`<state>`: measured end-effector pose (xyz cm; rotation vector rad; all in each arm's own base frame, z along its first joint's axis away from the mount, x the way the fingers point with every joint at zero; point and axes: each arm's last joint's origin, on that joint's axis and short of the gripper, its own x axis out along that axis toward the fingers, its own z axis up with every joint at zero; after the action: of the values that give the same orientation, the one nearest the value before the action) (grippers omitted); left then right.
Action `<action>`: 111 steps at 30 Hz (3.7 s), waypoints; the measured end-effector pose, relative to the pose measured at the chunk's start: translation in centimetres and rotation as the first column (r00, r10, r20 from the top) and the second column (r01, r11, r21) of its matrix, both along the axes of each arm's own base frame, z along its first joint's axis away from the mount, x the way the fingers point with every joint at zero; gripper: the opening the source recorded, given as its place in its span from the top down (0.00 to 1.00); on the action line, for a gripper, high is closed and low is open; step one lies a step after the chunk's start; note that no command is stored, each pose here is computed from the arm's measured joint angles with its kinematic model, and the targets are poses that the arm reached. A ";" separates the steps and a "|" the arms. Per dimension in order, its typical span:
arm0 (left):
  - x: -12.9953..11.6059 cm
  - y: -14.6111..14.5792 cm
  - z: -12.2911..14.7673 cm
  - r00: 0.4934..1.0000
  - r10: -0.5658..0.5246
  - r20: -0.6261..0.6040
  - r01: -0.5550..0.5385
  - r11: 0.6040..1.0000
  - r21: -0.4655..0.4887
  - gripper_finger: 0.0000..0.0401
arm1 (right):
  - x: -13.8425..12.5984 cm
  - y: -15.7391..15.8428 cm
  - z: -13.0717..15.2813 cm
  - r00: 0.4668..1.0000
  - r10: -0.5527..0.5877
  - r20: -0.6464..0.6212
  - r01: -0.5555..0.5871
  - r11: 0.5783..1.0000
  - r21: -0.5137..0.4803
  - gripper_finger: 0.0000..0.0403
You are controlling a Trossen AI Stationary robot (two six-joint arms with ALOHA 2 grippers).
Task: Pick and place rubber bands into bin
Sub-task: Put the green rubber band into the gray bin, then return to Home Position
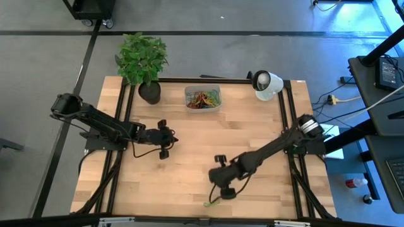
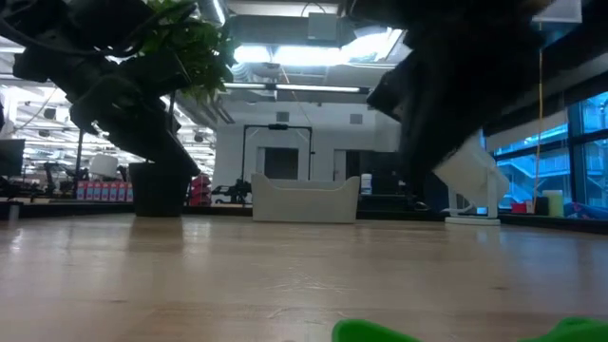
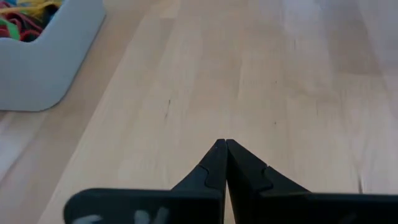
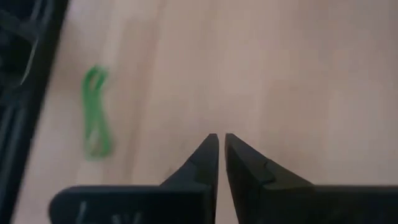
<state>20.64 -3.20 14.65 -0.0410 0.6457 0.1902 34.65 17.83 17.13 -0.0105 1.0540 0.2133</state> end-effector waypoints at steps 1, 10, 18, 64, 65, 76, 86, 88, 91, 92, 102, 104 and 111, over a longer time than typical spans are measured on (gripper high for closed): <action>0.0 0.0 0.0 1.000 -0.003 -0.001 0.003 1.000 -0.002 1.00 | 0.2 0.6 -0.1 1.000 0.017 -0.020 -0.017 1.000 0.002 0.90; -0.1 -0.7 0.1 0.999 -0.034 0.008 0.034 0.999 -0.002 1.00 | 0.5 4.7 -1.8 0.998 0.031 -0.050 -0.029 0.999 0.040 0.75; 0.2 -1.0 0.5 0.997 -0.044 0.060 0.045 0.999 -0.011 1.00 | -0.3 6.5 -3.0 0.998 0.010 -0.061 -0.005 0.997 0.075 0.71; 0.5 -1.0 1.2 0.986 -0.123 0.109 0.113 0.989 0.095 1.00 | -3.7 -14.7 7.0 0.940 -0.339 0.045 0.334 0.878 -0.342 1.00; 0.5 -1.0 1.3 0.986 -0.122 0.112 0.112 0.989 0.095 1.00 | -3.5 -16.3 7.4 0.926 -0.371 0.072 0.372 0.865 -0.337 1.00; -0.7 -0.9 2.8 0.975 -0.177 0.134 0.166 0.982 0.086 1.00 | -0.3 -31.4 8.3 0.832 -0.517 0.203 0.552 0.810 -0.198 1.00; -1.2 -0.7 3.1 0.976 -0.187 0.110 0.170 0.974 0.148 1.00 | 4.8 -37.7 2.8 0.791 -0.598 0.127 0.611 0.763 -0.209 0.95; -1.2 -0.6 3.1 0.976 -0.192 0.104 0.172 0.970 0.173 1.00 | 5.3 -38.1 1.7 0.795 -0.600 0.092 0.604 0.769 -0.209 0.92; -1.3 -0.6 3.0 0.977 -0.192 0.089 0.171 0.964 0.206 0.99 | 5.7 -38.2 0.9 0.810 -0.585 0.044 0.582 0.792 -0.186 0.86; -1.3 -0.6 3.0 0.978 -0.193 0.084 0.172 0.963 0.208 0.99 | 5.7 -38.2 0.8 0.812 -0.584 0.028 0.578 0.794 -0.188 0.84; -1.3 -0.6 3.0 0.978 -0.191 0.082 0.171 0.963 0.208 0.98 | 5.1 -37.9 3.6 0.816 -0.577 -0.033 0.560 0.803 -0.206 0.65; -1.3 -0.6 3.0 0.978 -0.191 0.083 0.171 0.963 0.207 0.98 | 4.9 -37.8 4.4 0.811 -0.584 -0.041 0.563 0.797 -0.220 0.64; -1.2 -0.6 3.0 0.978 -0.187 0.091 0.166 0.965 0.201 0.98 | 3.4 -37.0 7.1 0.790 -0.612 -0.029 0.594 0.777 -0.208 0.72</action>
<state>19.39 -3.77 17.69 0.1915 0.5162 0.0761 38.03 -19.17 24.25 0.1703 1.1179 -0.4830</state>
